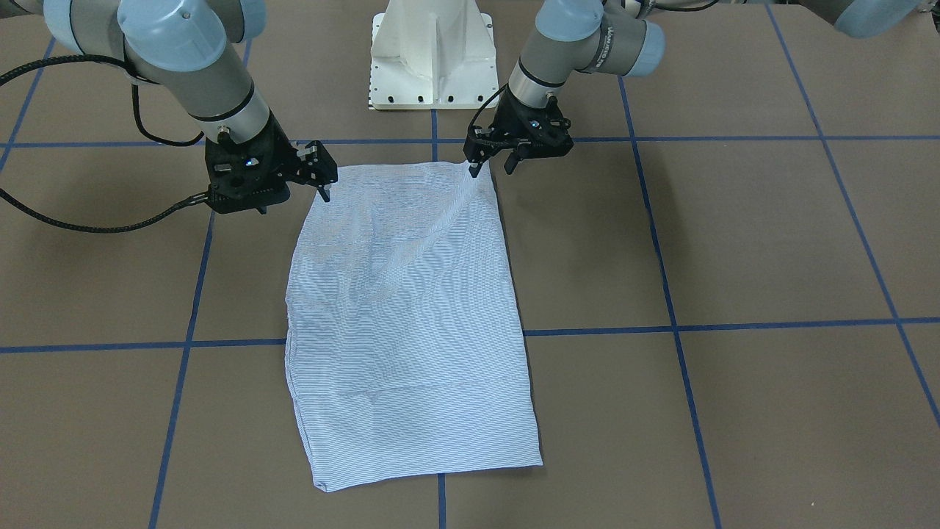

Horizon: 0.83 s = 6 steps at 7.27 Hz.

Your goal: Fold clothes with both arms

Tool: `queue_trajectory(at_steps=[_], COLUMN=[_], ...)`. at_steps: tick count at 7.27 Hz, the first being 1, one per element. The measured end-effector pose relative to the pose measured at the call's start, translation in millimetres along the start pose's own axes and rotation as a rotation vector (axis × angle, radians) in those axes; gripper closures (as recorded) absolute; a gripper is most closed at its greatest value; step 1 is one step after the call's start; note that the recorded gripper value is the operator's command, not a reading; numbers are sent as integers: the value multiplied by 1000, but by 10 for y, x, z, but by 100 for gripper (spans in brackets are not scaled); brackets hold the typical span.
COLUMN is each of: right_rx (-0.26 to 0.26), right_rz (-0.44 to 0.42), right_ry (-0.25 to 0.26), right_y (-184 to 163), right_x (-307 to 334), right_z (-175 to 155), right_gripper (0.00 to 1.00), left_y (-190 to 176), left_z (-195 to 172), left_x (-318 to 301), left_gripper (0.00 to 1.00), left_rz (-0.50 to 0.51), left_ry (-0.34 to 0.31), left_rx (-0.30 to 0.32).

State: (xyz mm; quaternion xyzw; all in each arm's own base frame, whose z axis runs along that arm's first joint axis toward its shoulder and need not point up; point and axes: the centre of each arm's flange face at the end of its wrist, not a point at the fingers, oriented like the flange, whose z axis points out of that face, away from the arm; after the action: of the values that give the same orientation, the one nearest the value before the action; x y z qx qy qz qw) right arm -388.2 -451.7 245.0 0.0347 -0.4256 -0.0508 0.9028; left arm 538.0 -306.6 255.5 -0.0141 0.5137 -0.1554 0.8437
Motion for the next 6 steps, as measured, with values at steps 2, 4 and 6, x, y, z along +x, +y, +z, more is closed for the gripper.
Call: queue_trajectory(at_steps=[2,4,6], right_rx=[-2,-2,-4], right_rz=[1,2,2], right_ry=[1,2,4], right_y=[2,1,0], right_x=[-1,2,11], right_z=[10,16,28], right_gripper=[0,0,0], left_y=[197,278,264], left_z=[74,113,215], left_x=[96,167,145], left_gripper=[32,34,37], left_rz=[12,15,15], left_ry=[-39,-67,-89], left_rx=[-6,-5,8])
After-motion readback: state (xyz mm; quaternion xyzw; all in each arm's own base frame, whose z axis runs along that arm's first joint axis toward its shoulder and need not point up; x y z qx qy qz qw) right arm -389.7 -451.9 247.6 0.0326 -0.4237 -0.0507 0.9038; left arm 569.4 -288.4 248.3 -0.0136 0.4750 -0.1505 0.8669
